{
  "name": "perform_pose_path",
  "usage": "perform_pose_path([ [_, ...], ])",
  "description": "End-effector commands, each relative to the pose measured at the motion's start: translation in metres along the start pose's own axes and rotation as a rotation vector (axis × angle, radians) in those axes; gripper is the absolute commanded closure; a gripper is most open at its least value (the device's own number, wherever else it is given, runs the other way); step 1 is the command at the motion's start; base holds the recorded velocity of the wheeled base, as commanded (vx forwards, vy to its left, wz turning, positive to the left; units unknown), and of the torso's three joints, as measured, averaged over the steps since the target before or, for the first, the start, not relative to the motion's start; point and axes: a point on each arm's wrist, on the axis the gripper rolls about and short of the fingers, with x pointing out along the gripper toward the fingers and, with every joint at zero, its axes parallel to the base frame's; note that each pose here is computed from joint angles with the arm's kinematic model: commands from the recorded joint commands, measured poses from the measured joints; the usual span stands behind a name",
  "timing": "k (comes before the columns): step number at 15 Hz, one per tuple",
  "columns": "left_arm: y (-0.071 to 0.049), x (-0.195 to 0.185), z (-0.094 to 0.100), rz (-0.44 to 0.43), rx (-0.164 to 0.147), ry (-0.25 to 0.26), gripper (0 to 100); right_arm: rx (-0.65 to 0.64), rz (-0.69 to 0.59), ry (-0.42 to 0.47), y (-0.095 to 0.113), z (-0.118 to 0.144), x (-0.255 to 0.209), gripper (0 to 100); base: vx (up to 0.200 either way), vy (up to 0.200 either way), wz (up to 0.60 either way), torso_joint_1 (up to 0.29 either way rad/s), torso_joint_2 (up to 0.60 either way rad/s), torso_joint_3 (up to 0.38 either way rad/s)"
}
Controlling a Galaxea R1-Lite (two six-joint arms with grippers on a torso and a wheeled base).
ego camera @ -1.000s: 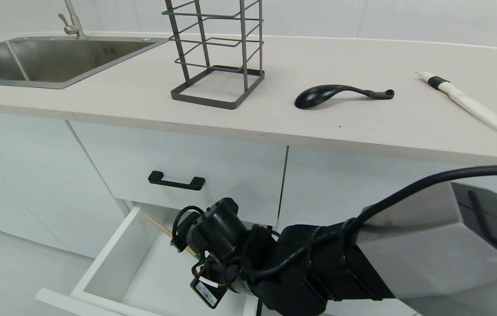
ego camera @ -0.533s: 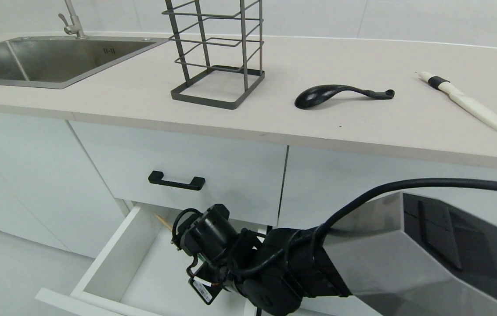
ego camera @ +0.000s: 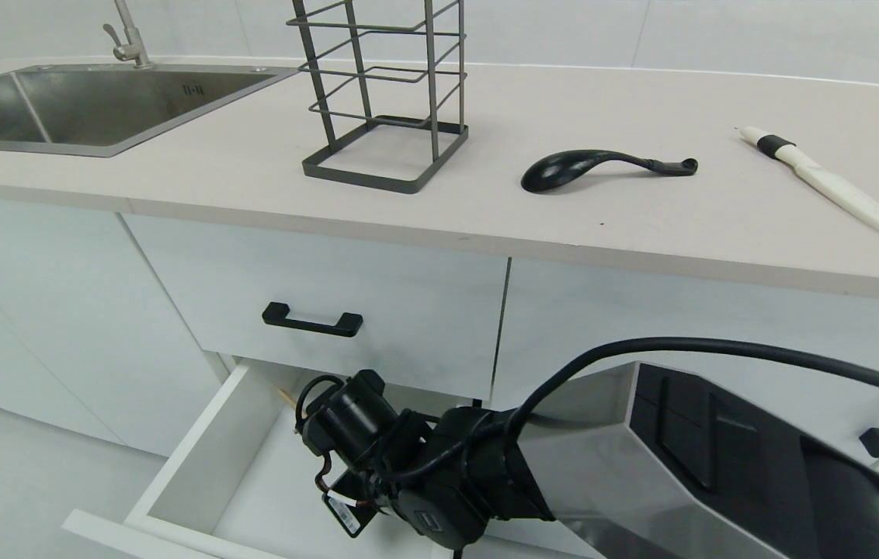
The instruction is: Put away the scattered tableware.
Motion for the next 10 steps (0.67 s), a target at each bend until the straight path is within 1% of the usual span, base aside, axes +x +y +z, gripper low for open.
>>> perform_pose_path([
  [1, 0.0, 0.0, 0.0, 0.0, 0.0, 0.002, 0, -0.008, 0.003, 0.009, 0.004, -0.003, 0.007, 100, 0.0, 0.0, 0.0, 0.0, 0.0, 0.0],
  [5, 0.0, 0.0, 0.0, 0.0, 0.0, 0.002, 0, -0.014, 0.002, 0.013, 0.005, -0.004, 0.006, 100, 0.0, 0.0, 0.0, 0.0, 0.0, 0.0],
  [6, 0.0, 0.0, 0.0, 0.0, 0.0, 0.002, 0, -0.016, 0.006, 0.008, 0.008, -0.003, 0.004, 0, 0.0, 0.0, 0.0, 0.0, 0.0, 0.0],
  [8, 0.0, 0.0, 0.0, 0.0, 0.0, 0.002, 0, -0.017, 0.003, 0.002, 0.01, -0.002, 0.002, 0, 0.0, 0.0, 0.0, 0.0, 0.0, 0.0],
  [10, 0.0, 0.0, 0.0, 0.0, 0.0, 0.002, 0, -0.019, 0.001, -0.022, 0.012, 0.004, -0.014, 0, 0.0, 0.0, 0.0, 0.0, 0.0, 0.0],
])
